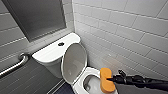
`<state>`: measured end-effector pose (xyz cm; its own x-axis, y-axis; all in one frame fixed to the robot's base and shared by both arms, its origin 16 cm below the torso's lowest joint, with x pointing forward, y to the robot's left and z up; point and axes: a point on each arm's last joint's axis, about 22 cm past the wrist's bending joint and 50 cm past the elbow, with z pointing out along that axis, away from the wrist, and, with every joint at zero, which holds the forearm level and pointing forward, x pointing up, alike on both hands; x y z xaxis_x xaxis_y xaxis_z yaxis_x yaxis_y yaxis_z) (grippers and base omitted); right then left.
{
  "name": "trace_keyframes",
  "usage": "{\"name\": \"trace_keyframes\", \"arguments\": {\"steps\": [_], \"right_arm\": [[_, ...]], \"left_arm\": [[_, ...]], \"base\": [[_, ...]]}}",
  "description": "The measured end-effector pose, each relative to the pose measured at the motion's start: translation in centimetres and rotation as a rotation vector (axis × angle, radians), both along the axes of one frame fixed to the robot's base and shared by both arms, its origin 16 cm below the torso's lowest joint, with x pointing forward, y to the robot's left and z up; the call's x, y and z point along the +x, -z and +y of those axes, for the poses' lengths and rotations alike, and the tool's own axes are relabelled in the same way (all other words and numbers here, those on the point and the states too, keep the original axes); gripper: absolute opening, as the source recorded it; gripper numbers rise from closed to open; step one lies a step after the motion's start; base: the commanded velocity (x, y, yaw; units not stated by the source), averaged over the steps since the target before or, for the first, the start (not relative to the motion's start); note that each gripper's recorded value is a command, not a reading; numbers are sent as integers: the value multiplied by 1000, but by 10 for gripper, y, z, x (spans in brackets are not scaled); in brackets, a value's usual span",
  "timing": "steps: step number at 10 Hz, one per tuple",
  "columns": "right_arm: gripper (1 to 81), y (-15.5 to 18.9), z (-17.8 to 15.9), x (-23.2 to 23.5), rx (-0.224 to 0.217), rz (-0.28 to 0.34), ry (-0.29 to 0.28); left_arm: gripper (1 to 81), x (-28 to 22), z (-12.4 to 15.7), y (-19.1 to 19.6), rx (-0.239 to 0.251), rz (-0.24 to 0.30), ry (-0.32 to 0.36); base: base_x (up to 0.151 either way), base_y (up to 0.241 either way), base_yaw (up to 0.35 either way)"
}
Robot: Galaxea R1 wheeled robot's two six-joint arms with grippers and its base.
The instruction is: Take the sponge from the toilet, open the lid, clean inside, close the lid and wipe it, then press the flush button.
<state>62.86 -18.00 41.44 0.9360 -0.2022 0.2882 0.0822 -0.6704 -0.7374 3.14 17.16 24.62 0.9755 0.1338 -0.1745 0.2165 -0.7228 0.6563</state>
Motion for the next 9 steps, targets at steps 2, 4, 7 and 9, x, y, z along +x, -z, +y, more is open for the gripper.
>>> {"name": "trace_keyframes", "arguments": {"steps": [2,4,7,9], "right_arm": [[10,27,20,23,-43,16,0],[10,47,37,51,-74,10,19],[10,60,76,77,-81,-9,22],[10,59,100,86,-73,-27,11]], "left_arm": [[811,-1,2,1,3,4,6],[811,-3,1,1,2,8,8],[811,-3,1,1,2,10,6],[811,-4,0,1,1,12,5]], "base": [[0,0,0],[0,0,0],[0,0,0],[0,0,0]]}}
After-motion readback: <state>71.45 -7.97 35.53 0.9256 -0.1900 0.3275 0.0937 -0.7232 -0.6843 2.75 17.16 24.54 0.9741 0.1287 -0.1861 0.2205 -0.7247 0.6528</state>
